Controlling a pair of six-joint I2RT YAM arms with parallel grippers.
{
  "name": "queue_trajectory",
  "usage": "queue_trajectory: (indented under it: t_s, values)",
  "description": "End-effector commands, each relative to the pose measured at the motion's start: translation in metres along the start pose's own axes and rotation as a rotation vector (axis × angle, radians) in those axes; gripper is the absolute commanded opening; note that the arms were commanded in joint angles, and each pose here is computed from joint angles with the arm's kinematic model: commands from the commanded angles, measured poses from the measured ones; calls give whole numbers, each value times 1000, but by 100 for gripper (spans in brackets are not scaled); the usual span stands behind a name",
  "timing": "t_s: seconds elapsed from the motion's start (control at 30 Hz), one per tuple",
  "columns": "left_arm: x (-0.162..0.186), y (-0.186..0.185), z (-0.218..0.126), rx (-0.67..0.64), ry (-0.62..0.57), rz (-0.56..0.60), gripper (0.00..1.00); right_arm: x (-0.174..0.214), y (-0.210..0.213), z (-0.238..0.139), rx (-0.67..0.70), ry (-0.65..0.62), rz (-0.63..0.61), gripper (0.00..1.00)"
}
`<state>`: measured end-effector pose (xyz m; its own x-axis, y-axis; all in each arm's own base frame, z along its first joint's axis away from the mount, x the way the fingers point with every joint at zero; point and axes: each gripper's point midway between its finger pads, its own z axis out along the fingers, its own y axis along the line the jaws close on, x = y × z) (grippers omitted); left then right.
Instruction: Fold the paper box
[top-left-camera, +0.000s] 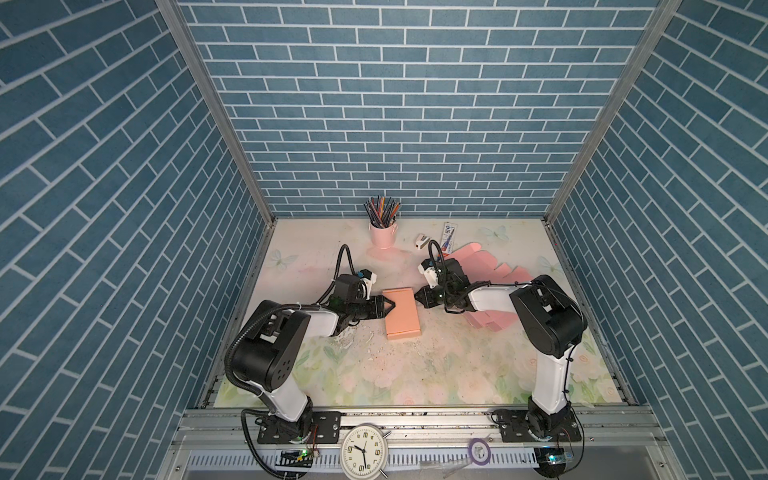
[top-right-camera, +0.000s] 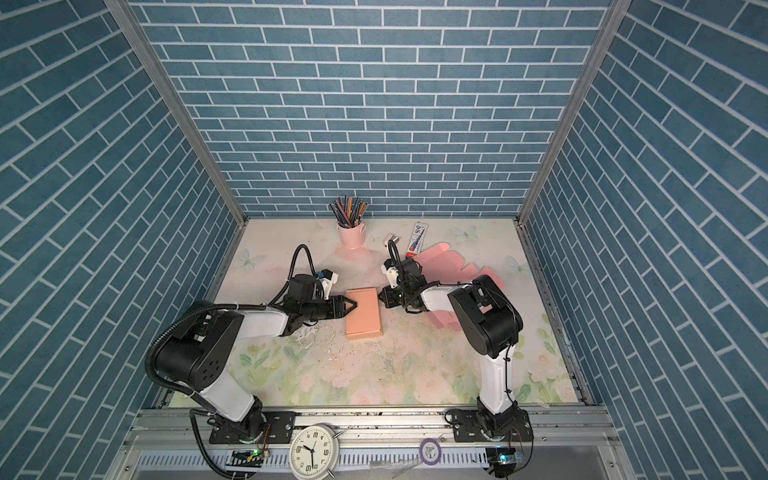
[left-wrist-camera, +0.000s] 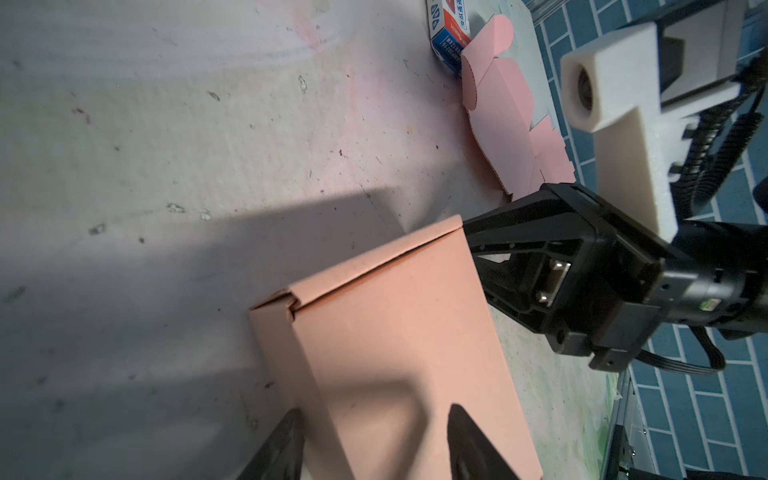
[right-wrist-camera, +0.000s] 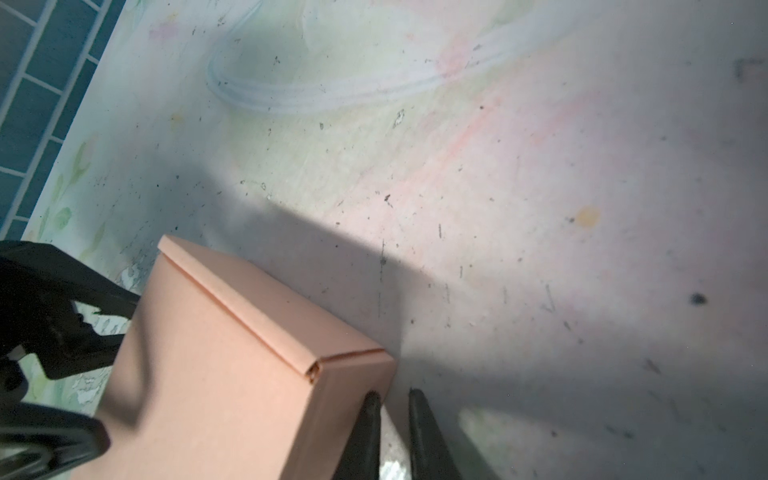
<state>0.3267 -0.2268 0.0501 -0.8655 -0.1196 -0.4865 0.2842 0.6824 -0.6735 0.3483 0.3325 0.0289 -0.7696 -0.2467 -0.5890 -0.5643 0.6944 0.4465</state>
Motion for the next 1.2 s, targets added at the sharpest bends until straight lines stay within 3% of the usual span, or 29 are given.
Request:
queue_trajectory:
  t_s: [0.0,0.17,0.3,0.63,1.17]
  values:
    - [-6,-22,8,69,-2,57,56,0,48,7,-148,13,-29,17]
    - [-5,-22,9,66,1,58,56,1,55,3,-159,10,-41,17]
    - [-3,-18,5,54,-2,48,57,9,32,-7,-82,14,-35,17]
    - [23,6,-21,-20,-10,-10,82,32,4,-45,56,6,-14,28]
    - [76,-30,-30,0,55,41,73,83,38,-50,23,57,-4,24]
